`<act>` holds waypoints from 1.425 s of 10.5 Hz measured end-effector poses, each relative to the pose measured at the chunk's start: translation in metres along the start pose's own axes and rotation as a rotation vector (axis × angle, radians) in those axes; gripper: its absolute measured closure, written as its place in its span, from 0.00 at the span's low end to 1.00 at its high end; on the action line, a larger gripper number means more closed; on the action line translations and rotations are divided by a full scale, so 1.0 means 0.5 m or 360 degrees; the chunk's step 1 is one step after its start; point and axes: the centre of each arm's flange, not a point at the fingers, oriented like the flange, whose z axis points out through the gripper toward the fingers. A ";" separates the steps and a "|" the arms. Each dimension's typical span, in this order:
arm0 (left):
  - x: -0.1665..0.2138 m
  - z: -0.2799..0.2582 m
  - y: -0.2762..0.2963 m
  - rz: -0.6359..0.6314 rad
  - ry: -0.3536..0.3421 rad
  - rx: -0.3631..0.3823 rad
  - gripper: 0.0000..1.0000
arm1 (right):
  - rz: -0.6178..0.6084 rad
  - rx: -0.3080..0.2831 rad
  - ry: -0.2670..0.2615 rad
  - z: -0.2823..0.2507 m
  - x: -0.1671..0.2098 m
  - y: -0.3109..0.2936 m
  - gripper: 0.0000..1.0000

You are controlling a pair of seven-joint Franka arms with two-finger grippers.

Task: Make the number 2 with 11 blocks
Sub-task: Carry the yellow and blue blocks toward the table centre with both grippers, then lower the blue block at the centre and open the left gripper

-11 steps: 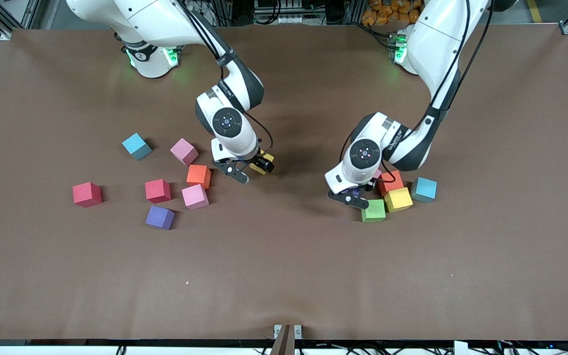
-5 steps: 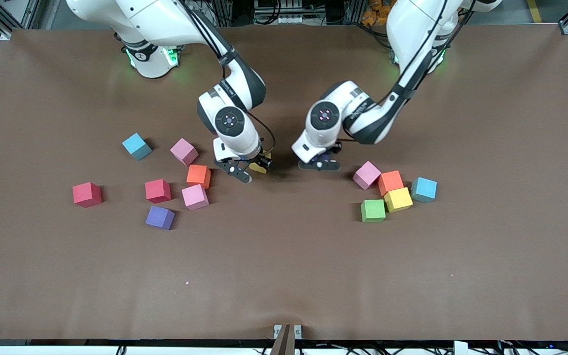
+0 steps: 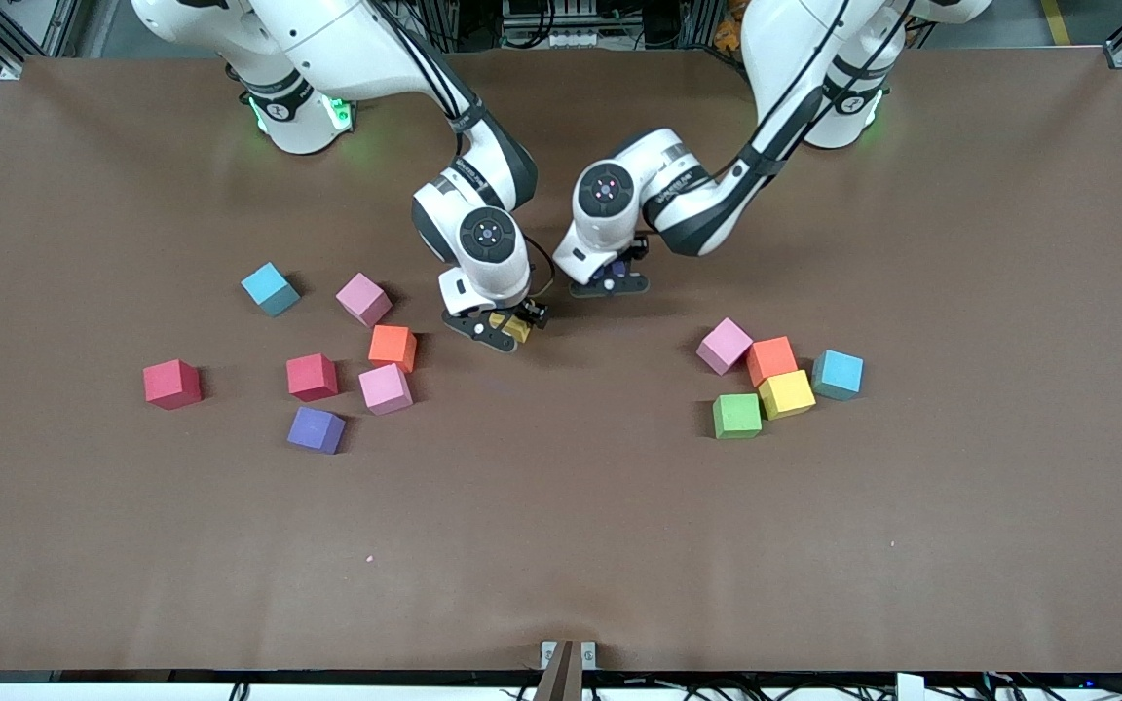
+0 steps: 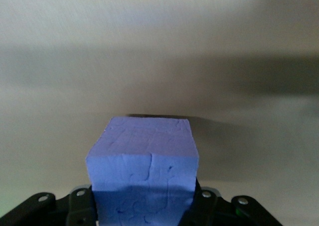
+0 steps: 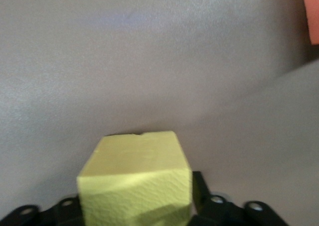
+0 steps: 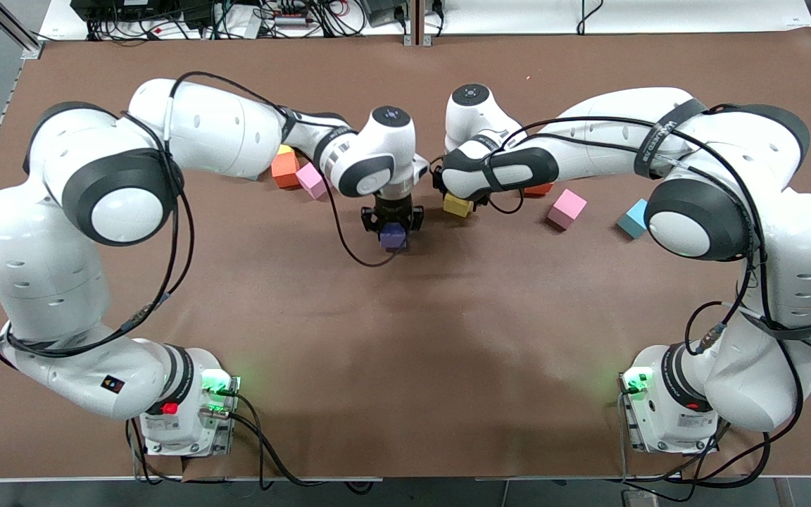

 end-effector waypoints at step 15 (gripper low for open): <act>-0.139 0.028 0.085 0.0019 0.0116 -0.0127 0.04 | -0.0922 -0.0057 -0.0126 -0.156 0.192 0.246 0.44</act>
